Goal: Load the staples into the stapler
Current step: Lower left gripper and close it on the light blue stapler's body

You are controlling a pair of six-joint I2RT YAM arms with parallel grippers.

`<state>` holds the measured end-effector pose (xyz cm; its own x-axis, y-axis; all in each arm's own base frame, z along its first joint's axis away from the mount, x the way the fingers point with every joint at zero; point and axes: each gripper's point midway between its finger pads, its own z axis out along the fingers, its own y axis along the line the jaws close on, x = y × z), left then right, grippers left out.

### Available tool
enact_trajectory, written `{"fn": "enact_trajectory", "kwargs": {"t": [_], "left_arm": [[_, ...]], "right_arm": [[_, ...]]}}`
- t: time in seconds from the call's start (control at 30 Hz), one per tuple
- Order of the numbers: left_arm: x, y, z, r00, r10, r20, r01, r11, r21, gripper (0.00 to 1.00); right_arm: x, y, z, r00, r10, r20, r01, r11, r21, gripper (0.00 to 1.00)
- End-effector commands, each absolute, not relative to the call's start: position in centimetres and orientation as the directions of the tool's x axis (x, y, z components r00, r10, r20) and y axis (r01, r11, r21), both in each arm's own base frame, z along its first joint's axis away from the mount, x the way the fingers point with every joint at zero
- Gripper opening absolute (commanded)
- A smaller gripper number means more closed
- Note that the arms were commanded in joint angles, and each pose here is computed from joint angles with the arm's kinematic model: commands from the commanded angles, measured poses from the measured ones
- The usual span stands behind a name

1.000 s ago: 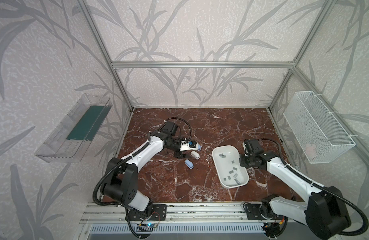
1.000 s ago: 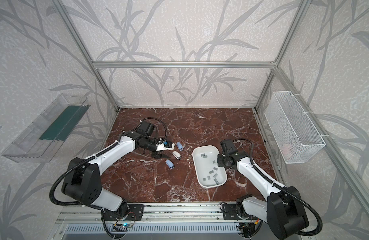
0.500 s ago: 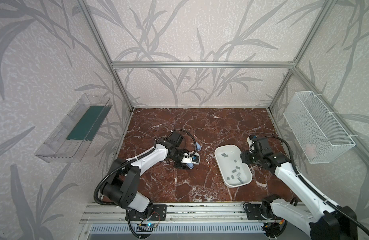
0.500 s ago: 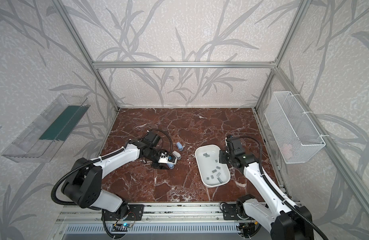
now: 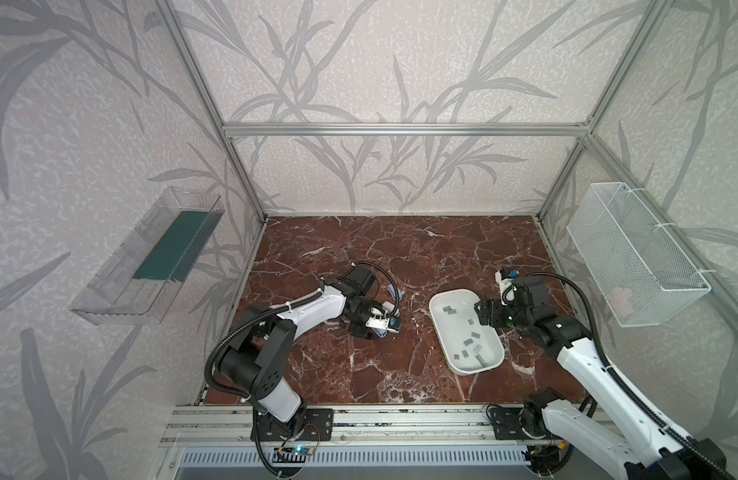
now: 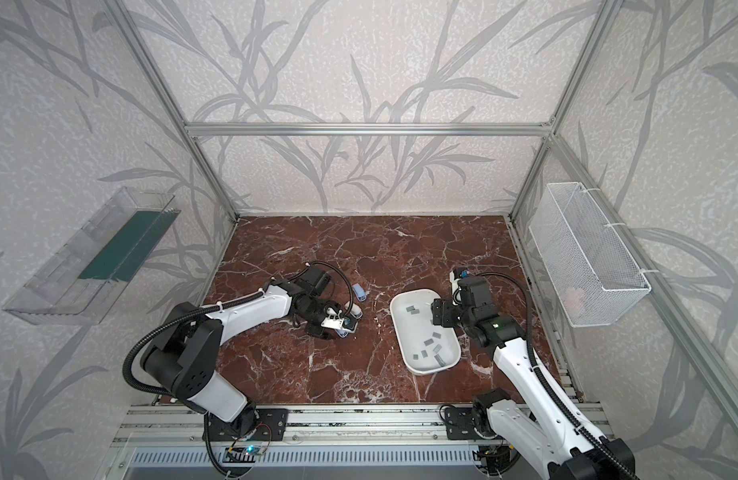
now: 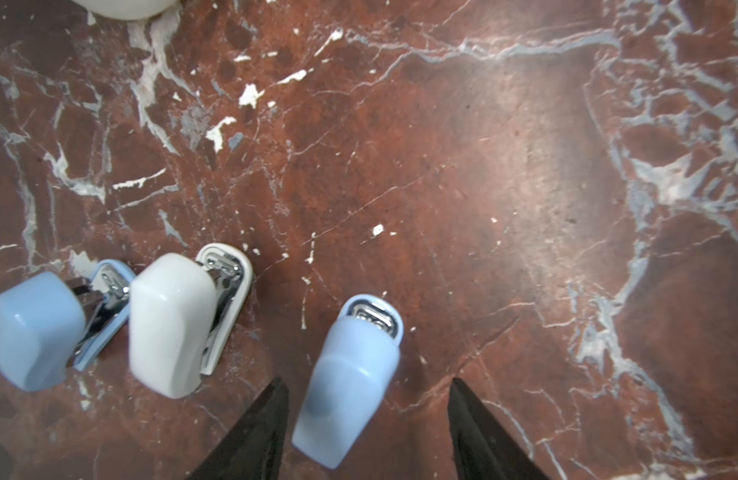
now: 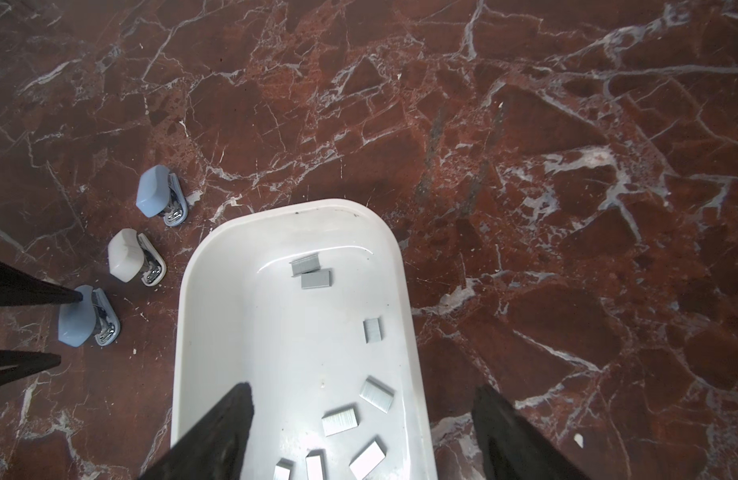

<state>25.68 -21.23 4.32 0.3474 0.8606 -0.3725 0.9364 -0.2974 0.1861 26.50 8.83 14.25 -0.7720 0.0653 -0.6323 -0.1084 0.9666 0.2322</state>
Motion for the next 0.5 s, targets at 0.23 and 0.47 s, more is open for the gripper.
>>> {"fn": "enact_trajectory", "kwargs": {"t": [0.23, 0.47], "left_arm": [[26.2, -21.1, 3.3, 0.384, 0.862, -0.332, 0.923, -0.358, 0.137, 0.56], [25.4, -22.4, 4.3, 0.384, 0.826, -0.414, 0.922, -0.371, 0.113, 0.42]], "right_arm": [[26.9, 9.4, 13.9, -0.772, 0.050, -0.634, -0.135, 0.961, 0.240, 0.84], [26.9, 9.6, 13.9, -0.771, 0.055, -0.635, -0.140, 0.957, 0.253, 0.84]]}}
